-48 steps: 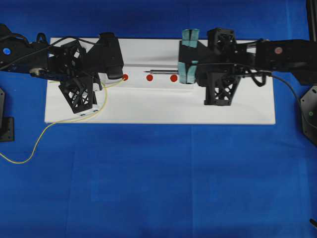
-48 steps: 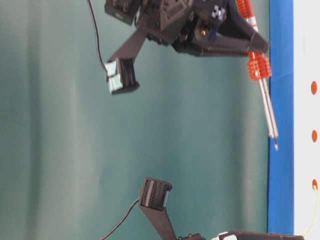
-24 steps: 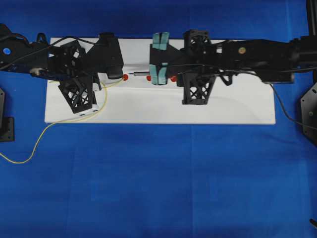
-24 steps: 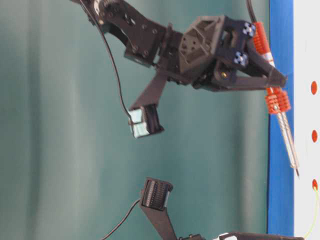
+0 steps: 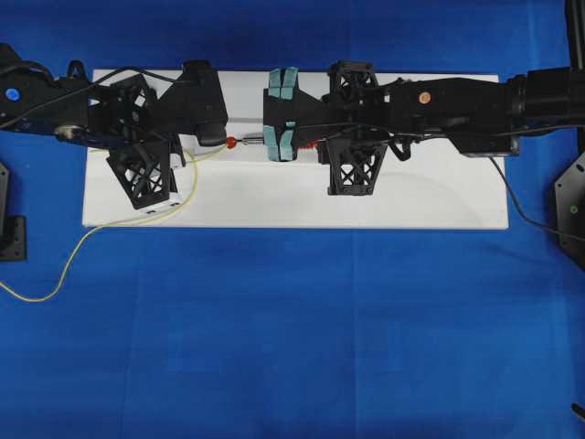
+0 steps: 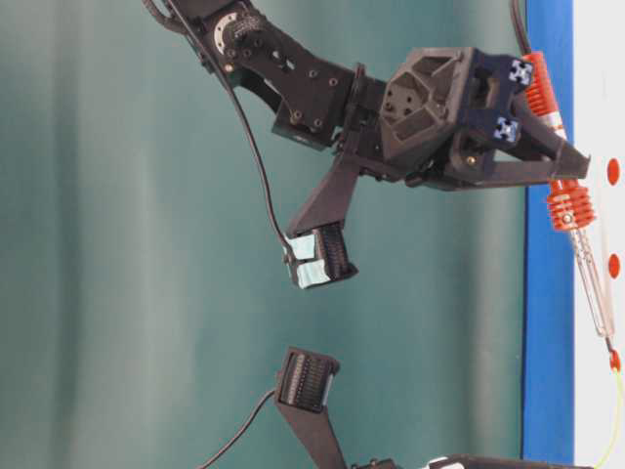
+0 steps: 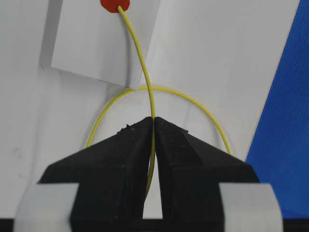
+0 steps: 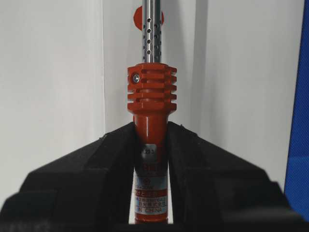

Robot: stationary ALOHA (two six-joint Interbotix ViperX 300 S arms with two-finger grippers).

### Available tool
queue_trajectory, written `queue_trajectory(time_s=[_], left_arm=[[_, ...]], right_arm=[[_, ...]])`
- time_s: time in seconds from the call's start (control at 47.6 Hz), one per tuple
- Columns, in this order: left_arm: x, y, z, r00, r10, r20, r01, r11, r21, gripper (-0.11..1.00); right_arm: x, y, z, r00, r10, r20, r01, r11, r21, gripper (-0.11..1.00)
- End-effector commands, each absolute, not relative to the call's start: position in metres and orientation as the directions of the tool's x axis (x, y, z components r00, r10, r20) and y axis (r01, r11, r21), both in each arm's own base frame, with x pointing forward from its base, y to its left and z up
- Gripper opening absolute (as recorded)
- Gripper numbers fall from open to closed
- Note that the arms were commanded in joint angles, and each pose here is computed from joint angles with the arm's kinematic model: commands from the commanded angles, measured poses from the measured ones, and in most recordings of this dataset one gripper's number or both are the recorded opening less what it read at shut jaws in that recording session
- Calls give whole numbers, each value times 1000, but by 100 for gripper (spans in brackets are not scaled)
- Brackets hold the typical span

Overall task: Touch the tip of the soldering iron to the tip of the solder at the mark.
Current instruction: 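Move the iron tip left toward the solder tip at the left dot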

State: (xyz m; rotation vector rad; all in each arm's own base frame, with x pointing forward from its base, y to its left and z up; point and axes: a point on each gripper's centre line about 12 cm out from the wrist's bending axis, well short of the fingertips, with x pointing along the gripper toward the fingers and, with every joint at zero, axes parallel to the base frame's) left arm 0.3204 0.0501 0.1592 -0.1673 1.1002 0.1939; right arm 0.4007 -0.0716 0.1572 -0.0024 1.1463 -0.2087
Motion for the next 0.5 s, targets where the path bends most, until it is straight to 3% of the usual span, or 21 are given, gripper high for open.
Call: queue_trajectory(time_s=[0.0, 0.483], left_arm=[[326, 51, 169, 471, 77, -879, -242, 969, -45, 1], [328, 52, 171, 475, 77, -877, -241, 970, -45, 1]], right_arm=[[408, -73, 172, 435, -174, -884, 166, 980, -111, 6], [408, -72, 172, 432, -172, -886, 162, 980, -111, 6]])
